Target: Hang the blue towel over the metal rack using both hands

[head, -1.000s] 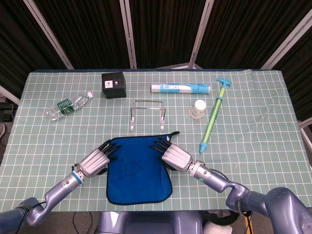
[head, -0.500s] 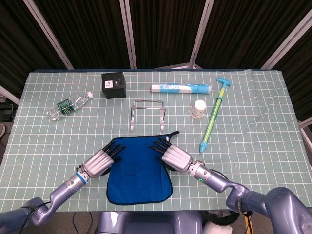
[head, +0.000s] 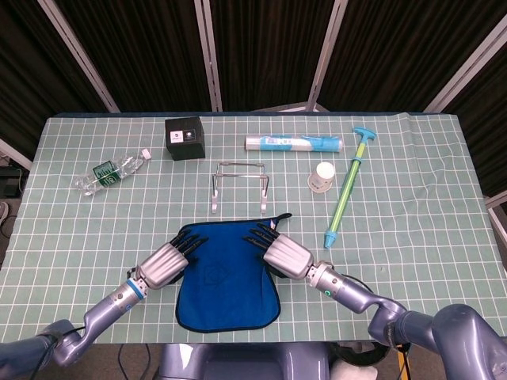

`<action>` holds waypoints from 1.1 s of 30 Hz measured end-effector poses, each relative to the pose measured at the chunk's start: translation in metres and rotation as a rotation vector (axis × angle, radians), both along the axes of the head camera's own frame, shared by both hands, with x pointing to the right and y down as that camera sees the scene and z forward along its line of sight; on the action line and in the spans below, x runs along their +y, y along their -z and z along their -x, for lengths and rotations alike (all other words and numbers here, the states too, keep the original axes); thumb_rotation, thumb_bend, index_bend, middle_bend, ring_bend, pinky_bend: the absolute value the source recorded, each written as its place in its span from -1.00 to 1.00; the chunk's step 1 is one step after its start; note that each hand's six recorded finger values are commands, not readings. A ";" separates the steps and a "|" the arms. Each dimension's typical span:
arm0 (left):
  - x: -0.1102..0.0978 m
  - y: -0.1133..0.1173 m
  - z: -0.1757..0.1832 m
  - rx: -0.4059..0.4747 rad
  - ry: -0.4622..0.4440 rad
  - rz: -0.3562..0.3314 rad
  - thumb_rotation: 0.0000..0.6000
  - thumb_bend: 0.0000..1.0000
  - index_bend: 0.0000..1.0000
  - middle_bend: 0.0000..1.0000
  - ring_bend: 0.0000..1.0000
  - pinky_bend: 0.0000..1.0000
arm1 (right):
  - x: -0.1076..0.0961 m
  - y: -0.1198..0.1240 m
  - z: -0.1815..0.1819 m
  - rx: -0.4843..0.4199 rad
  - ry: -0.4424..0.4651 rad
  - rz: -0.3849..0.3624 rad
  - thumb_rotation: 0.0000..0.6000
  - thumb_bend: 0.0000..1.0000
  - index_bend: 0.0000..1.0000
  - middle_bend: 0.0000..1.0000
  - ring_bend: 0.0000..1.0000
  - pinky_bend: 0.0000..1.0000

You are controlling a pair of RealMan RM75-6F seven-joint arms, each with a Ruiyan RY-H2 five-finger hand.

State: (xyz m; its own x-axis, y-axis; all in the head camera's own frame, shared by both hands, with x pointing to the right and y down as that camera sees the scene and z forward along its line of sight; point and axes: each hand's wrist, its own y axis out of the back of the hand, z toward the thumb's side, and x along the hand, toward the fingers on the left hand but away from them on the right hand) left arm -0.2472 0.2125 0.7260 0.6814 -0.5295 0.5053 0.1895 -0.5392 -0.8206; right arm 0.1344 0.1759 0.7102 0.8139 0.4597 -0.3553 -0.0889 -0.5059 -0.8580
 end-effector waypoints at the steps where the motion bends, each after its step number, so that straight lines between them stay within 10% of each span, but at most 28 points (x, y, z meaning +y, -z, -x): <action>1: 0.000 0.000 0.000 0.003 0.003 0.001 1.00 0.13 0.13 -1.00 -1.00 -1.00 | 0.000 0.000 0.000 -0.001 -0.001 -0.001 1.00 0.00 0.41 -0.85 -1.00 -1.00; 13: -0.032 0.026 -0.011 0.116 0.129 -0.046 1.00 0.13 0.56 -1.00 -1.00 -1.00 | -0.022 0.028 -0.001 -0.069 -0.058 -0.033 1.00 0.00 0.43 -0.84 -1.00 -1.00; 33: -0.164 0.136 -0.006 0.354 0.486 -0.208 1.00 0.13 0.61 -1.00 -1.00 -1.00 | -0.150 0.127 -0.007 -0.245 -0.369 -0.114 1.00 0.00 0.41 -0.81 -1.00 -0.96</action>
State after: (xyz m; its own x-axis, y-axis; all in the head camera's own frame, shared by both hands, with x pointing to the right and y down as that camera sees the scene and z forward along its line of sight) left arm -0.2413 0.0482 0.5903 0.4454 -0.8833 0.1467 -0.3385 -0.3178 -0.8857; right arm 0.1415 0.0256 0.5830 0.6422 0.7596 -0.1029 0.2925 -0.3669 -0.8831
